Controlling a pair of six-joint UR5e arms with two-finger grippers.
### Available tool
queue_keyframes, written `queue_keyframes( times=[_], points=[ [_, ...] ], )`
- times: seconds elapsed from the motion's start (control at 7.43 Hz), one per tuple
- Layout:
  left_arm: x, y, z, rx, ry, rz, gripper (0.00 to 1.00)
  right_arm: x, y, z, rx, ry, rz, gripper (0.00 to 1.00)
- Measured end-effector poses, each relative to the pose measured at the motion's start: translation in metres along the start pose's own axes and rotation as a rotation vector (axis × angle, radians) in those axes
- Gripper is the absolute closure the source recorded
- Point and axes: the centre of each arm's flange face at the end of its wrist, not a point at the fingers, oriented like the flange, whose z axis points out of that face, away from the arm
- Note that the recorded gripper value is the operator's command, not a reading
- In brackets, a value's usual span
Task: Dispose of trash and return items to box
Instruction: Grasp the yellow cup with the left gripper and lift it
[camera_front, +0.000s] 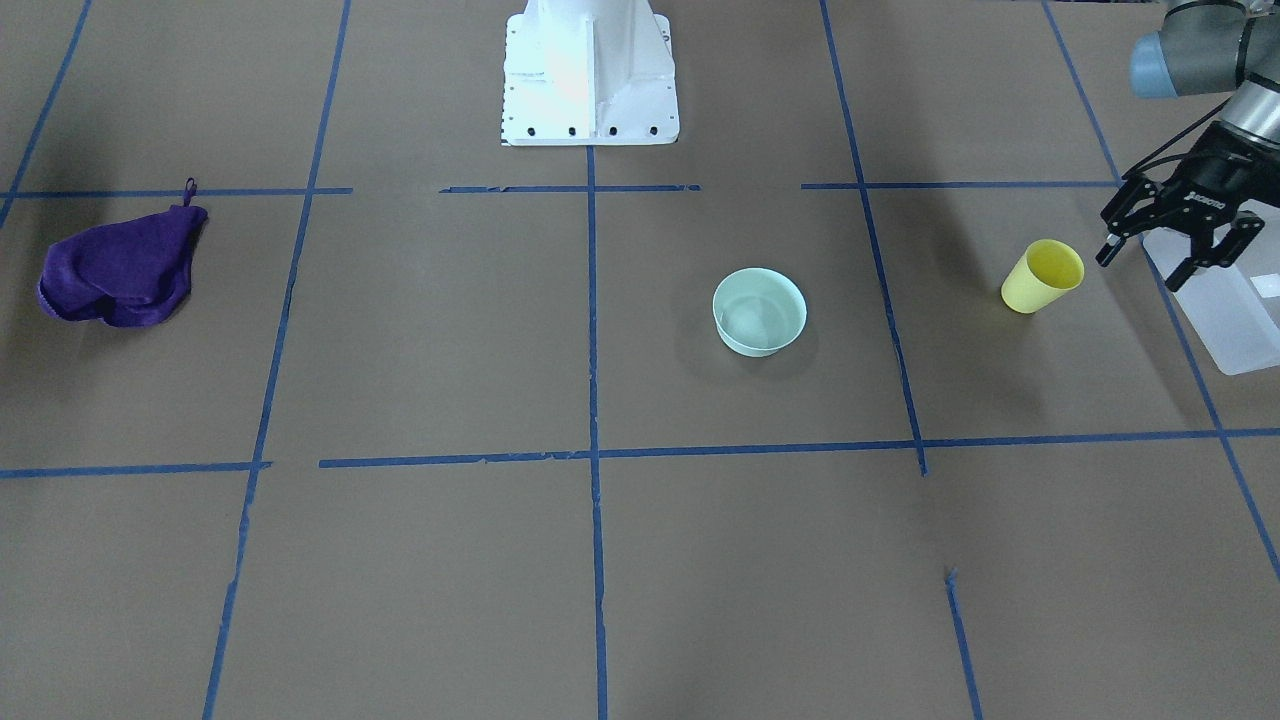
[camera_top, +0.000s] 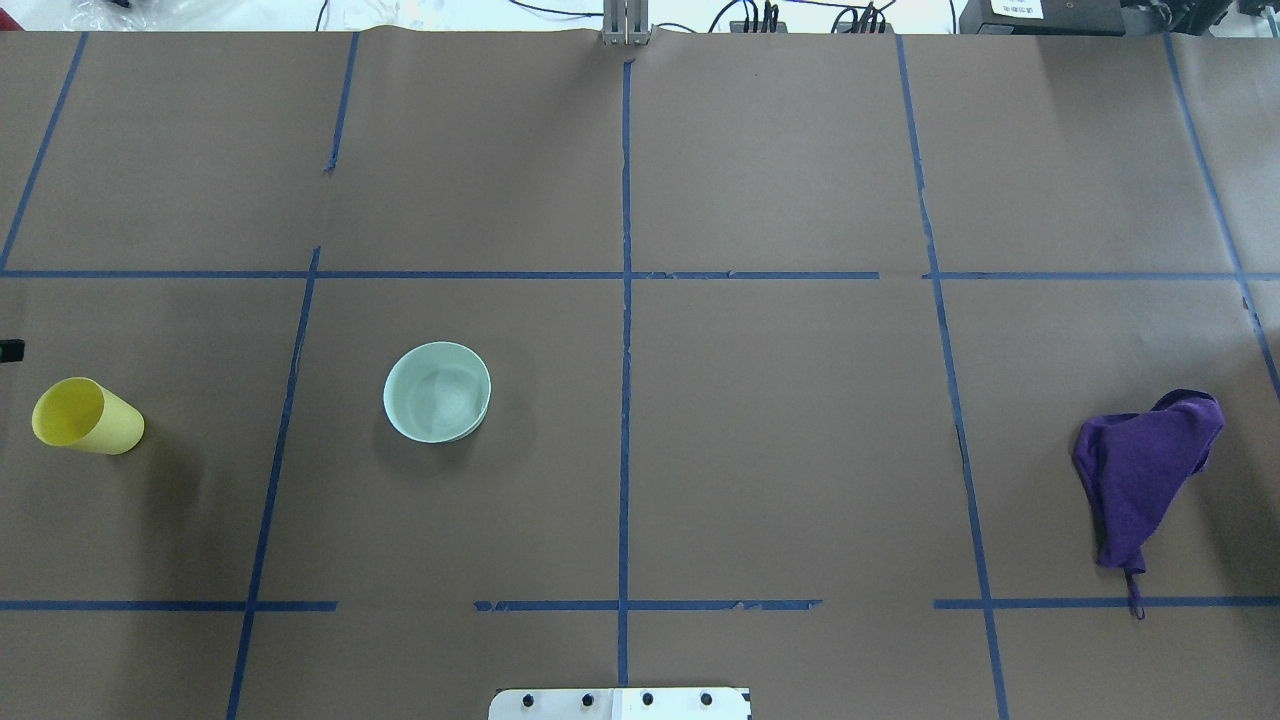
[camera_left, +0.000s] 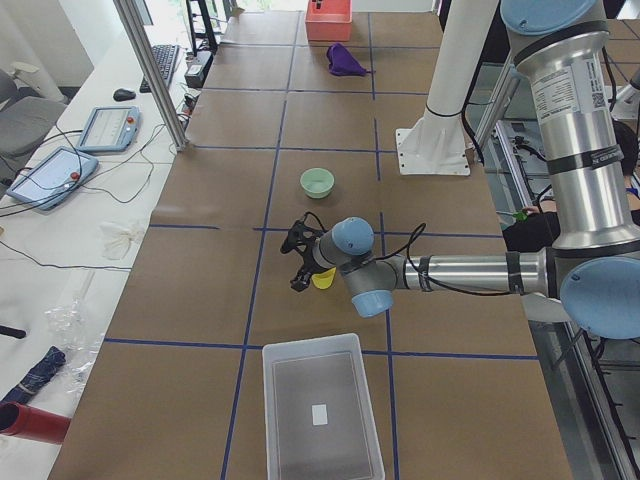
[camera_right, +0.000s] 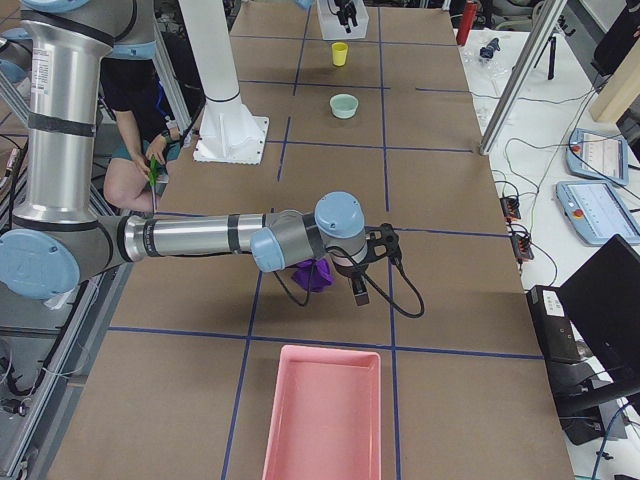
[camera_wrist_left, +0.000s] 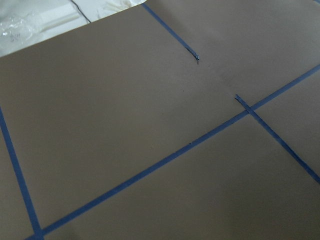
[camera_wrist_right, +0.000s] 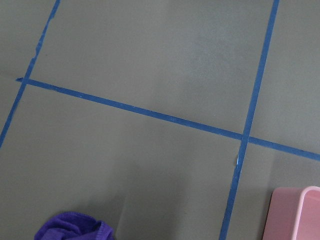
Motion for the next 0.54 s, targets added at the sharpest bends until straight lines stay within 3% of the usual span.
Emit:
queue_keyframes(
  times=[0.27,0.4,0.54],
  points=[
    [0.006,0.023,0.012,-0.033,-0.014,-0.063,0.3,0.001,0.002,0.001,-0.002,-0.001,0.004,0.0],
    [0.007,0.03,0.015,-0.043,-0.021,-0.066,0.56,0.001,0.003,0.001,-0.003,-0.001,0.005,0.0],
    [0.008,0.034,0.018,-0.053,-0.023,-0.066,1.0,0.001,0.003,0.001,-0.004,-0.001,0.006,0.0]
  ],
)
